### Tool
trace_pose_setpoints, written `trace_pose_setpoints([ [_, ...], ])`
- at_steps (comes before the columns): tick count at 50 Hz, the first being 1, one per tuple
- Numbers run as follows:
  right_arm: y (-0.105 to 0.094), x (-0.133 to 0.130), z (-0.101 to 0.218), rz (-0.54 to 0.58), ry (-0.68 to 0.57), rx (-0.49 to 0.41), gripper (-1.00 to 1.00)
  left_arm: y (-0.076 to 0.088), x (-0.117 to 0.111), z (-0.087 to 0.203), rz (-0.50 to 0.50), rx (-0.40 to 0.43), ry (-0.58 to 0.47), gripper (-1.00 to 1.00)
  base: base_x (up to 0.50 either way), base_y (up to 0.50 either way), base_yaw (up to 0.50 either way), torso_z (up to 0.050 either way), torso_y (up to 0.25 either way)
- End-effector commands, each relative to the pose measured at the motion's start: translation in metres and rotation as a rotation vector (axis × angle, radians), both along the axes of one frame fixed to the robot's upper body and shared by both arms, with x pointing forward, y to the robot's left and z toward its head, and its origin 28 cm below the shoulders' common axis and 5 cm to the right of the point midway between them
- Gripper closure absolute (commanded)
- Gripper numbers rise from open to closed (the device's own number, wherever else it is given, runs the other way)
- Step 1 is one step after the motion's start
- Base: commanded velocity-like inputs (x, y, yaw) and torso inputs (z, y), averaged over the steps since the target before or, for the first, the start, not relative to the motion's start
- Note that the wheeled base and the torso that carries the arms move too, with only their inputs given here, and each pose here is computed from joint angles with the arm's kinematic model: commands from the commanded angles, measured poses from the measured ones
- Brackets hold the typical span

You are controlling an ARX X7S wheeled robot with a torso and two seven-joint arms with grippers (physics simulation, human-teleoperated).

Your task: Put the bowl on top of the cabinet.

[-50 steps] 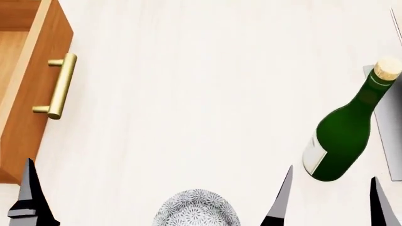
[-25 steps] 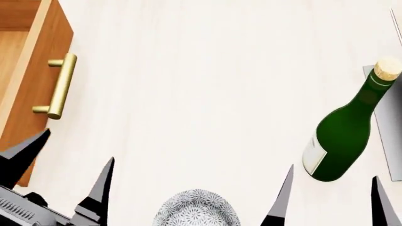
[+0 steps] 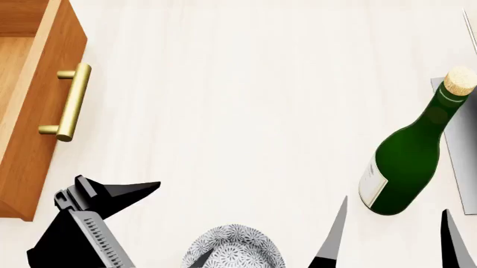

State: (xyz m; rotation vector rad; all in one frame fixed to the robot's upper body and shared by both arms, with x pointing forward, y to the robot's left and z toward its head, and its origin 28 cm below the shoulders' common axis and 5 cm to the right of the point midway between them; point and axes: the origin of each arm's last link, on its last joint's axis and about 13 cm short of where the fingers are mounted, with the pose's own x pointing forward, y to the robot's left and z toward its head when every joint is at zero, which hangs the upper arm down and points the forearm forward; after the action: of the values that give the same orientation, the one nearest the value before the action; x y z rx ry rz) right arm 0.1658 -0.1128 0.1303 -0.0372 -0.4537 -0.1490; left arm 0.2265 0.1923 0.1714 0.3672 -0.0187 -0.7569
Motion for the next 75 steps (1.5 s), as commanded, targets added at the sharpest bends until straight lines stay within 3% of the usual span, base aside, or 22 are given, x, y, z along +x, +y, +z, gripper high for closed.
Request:
trace_pose_setpoints([
  [1,0.001,0.000,-0.001,0.002,0.001,-0.012,-1.00,-0.007,0.000,0.001,-0.091,0.063,0.077,-1.00,0.00,0.00,0.00,0.000,0.000],
  [19,0.001,0.001,-0.001,0.010,0.007,-0.023,-1.00,-0.010,0.025,0.001,-0.083,0.069,0.109,-1.00,0.00,0.00,0.00,0.000,0.000],
  [31,0.002,0.001,-0.002,0.017,0.011,-0.031,-1.00,-0.013,0.044,-0.010,-0.037,0.268,0.112,-1.00,0.00,0.00,0.00,0.000,0.000],
  [39,0.002,0.001,-0.002,0.021,0.011,-0.035,-1.00,-0.015,0.051,-0.008,-0.026,0.274,0.109,-1.00,0.00,0.00,0.00,0.000,0.000],
  [40,0.002,0.001,-0.003,0.025,0.012,-0.040,-1.00,-0.018,0.053,-0.008,-0.039,0.308,0.094,-1.00,0.00,0.00,0.00,0.000,0.000],
  [52,0.003,0.000,-0.003,0.031,0.012,-0.044,-1.00,-0.022,0.057,-0.004,-0.068,0.322,0.075,-1.00,0.00,0.00,0.00,0.000,0.000],
  [75,0.003,-0.001,-0.003,0.038,0.010,-0.048,-1.00,-0.026,0.053,-0.014,-0.202,0.445,0.008,-1.00,0.00,0.00,0.00,0.000,0.000],
])
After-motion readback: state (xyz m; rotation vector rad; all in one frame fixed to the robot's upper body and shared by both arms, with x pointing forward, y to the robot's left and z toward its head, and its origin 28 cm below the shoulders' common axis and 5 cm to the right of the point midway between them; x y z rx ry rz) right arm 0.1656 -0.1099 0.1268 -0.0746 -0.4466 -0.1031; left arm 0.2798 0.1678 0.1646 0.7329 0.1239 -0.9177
